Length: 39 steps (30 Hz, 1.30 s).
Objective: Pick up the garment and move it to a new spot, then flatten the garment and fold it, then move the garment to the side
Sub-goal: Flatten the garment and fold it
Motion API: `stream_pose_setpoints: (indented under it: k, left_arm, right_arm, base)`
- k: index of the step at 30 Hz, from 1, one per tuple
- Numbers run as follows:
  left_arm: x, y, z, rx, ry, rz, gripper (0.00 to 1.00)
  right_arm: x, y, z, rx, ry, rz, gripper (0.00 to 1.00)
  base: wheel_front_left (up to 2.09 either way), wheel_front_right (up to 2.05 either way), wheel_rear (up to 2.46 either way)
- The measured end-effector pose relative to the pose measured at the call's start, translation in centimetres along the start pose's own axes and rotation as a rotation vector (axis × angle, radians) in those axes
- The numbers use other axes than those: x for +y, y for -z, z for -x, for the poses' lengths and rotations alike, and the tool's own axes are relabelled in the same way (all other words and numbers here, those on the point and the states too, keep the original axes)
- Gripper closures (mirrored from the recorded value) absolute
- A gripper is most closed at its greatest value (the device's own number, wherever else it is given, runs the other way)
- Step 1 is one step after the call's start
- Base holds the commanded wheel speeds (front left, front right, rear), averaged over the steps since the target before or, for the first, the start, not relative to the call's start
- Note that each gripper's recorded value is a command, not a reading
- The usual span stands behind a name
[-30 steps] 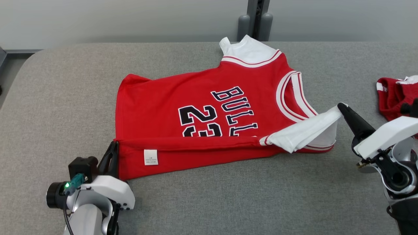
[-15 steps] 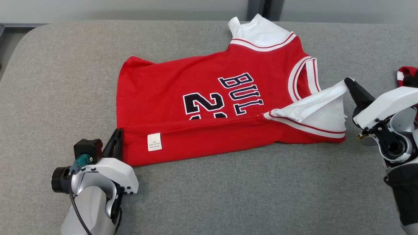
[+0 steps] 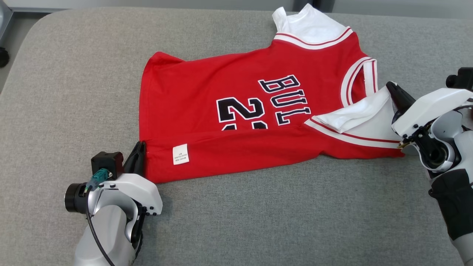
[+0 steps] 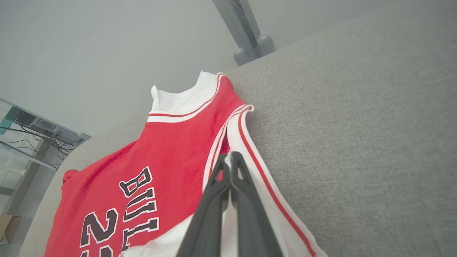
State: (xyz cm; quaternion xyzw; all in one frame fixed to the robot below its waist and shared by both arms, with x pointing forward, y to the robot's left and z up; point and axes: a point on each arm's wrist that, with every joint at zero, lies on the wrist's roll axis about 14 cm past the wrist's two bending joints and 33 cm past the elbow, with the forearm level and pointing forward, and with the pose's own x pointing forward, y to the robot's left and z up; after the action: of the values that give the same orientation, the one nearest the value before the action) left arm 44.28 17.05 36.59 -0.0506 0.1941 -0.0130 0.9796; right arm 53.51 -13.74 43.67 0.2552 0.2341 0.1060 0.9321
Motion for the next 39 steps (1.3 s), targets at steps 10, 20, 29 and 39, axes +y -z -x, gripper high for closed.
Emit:
stream_pose_setpoints:
  k: [10,20,29,39]
  left_arm:
    - [0.0,-0.1,-1.0,0.003,-0.008,0.009,1.00]
    - [0.1,-0.7,-1.0,-0.013,-0.023,0.007,0.00]
    - [-0.3,-4.1,-0.3,-0.115,-0.027,0.014,0.00]
    - [-0.9,-7.4,3.3,-0.258,-0.014,0.030,0.00]
  right_arm:
    - [-0.5,-0.2,-2.1,-0.004,0.024,0.032,1.00]
    - [-0.2,0.0,-2.8,-0.017,0.030,0.044,0.00]
    - [1.0,-3.2,-1.0,-0.146,0.003,0.070,0.00]
    - [0.9,-4.5,3.8,-0.266,-0.006,0.101,0.00]
  base:
    - [0.00,0.00,0.00]
    - [0.00,0.00,0.00]
    - [0.00,0.00,0.00]
    - [0.00,0.00,0.00]
